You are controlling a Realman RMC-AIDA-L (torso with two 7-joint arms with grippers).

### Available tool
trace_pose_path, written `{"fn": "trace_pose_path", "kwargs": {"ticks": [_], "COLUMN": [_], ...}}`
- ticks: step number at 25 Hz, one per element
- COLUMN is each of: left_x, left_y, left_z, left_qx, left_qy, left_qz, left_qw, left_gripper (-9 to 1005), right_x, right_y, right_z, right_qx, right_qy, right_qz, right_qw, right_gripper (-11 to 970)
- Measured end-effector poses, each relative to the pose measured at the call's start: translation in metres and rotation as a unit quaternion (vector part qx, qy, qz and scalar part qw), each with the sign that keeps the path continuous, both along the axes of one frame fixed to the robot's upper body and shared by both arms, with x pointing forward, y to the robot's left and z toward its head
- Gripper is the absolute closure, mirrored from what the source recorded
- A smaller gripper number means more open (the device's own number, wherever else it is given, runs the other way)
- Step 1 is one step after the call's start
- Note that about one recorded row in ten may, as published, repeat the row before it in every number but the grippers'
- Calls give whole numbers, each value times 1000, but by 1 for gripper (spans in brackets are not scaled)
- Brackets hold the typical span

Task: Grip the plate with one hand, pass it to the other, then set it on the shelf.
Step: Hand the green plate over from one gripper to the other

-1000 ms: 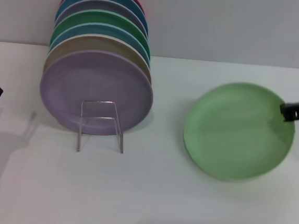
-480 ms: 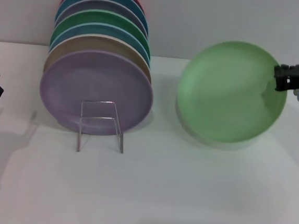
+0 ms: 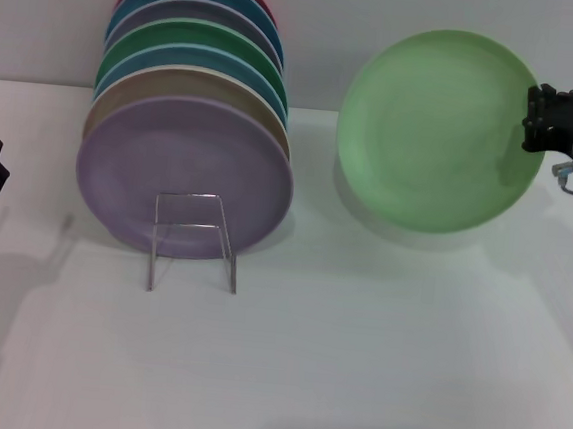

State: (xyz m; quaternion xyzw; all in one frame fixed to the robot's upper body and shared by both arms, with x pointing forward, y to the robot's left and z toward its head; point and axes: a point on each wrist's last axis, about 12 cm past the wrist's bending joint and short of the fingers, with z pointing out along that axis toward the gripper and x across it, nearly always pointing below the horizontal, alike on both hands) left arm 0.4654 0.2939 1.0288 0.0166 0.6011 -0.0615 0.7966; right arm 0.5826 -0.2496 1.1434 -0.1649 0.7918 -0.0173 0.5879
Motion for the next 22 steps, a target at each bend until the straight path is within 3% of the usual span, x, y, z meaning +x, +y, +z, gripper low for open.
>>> {"fn": "trace_pose_path", "kwargs": {"ticks": [11, 22], "left_x": [-3, -18], "left_y": [0, -3], "left_z": [2, 1], "left_qx": [-2, -43], "left_qy": [-10, -17], "left_qz": [0, -16], "left_qw": [1000, 999], "left_gripper": [179, 180], "right_x": [-11, -43], "right_y": [7, -8], "right_z": [-43, -75], "right_qx": [9, 79], "right_qy": [-109, -220], "right_qz": [-3, -19], "right_qw": [994, 972], "right_gripper": [940, 941]}}
